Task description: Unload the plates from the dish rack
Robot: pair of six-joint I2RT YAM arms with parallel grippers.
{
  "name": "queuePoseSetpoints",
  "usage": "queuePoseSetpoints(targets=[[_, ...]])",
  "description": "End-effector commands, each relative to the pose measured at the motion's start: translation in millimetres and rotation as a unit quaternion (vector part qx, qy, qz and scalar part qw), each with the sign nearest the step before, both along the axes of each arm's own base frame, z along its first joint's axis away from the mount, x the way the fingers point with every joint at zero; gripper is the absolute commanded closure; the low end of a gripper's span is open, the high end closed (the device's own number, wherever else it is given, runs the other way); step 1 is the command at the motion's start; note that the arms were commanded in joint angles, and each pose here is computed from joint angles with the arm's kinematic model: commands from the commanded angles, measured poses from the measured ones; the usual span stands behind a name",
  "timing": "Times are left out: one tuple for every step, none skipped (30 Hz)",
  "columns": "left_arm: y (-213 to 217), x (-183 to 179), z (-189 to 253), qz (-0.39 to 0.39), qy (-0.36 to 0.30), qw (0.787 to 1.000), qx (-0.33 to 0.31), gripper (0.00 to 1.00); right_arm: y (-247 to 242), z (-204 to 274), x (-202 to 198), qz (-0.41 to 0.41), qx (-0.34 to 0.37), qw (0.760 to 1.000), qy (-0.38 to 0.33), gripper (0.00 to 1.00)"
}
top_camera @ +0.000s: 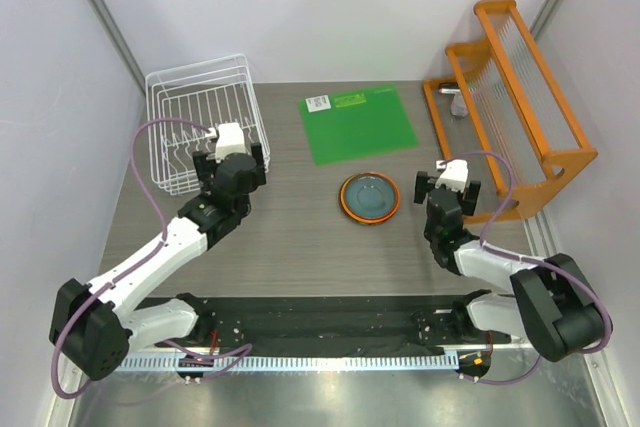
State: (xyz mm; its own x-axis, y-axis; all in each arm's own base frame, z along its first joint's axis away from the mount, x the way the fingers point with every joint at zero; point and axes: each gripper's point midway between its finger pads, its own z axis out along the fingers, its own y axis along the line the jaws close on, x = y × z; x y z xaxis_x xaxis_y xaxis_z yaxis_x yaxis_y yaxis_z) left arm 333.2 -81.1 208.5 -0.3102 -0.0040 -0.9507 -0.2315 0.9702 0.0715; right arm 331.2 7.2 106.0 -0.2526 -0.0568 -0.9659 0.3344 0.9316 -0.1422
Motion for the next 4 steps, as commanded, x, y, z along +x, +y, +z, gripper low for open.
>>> queuePoseSetpoints(targets=[[1.8,8.7,25.1,0.002,-0.03,0.999,-0.012,0.01,-1.3,16.3,1.8,-0.001,0.005,0.998,-0.07,0.0],[3.2,10.2,25.5,0.002,-0.03,0.999,-0.016,0.01,0.6,11.2,1.7,0.006,0.005,0.998,-0.065,0.0],[4.6,10.1,25.0,0.004,-0.03,0.999,-0.017,0.0,0.8,6.5,0.7,0.009,0.001,0.998,-0.06,0.01],[6.0,10.0,28.2,0.007,-0.037,0.999,-0.018,0.01,1.6,7.1,2.0,0.011,0.0,0.998,-0.063,0.0]])
